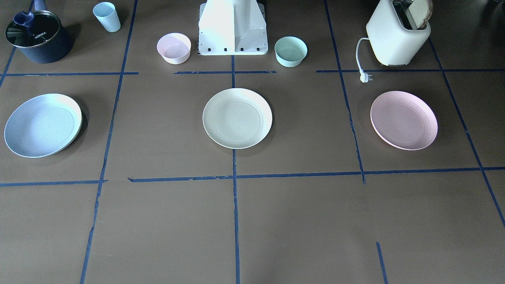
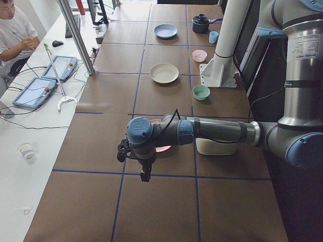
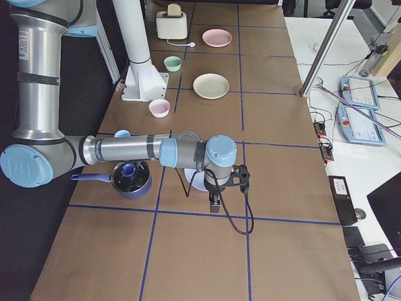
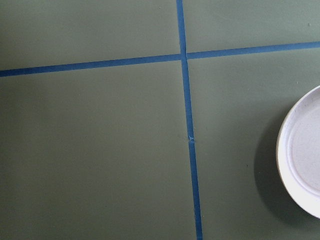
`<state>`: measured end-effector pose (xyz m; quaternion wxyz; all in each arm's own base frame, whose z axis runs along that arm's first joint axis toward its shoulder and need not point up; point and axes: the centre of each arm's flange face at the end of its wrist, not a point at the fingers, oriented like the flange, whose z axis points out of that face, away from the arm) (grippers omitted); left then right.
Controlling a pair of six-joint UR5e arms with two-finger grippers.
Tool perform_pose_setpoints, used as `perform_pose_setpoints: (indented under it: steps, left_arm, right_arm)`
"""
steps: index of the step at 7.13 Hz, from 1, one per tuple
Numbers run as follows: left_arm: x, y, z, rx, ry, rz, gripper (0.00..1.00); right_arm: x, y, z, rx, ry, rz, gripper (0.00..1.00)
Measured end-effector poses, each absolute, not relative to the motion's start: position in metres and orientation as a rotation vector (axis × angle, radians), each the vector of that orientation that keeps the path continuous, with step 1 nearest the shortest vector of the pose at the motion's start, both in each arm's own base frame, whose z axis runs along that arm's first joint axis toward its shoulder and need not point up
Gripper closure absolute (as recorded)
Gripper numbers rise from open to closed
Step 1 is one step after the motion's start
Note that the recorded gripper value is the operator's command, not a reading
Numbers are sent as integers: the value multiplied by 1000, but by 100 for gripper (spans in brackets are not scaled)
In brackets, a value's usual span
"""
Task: Stack three plates with pink and blue
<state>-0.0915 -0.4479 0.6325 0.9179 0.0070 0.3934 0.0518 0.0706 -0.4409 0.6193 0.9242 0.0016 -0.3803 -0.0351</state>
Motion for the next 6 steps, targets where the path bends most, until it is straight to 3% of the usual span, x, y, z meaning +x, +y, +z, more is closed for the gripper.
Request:
perform_pose_setpoints:
  steps: [6]
  left_arm:
    - [-75, -450, 627, 20, 817, 147, 0]
  right_arm:
    - [70, -435, 628, -21, -783, -54, 0]
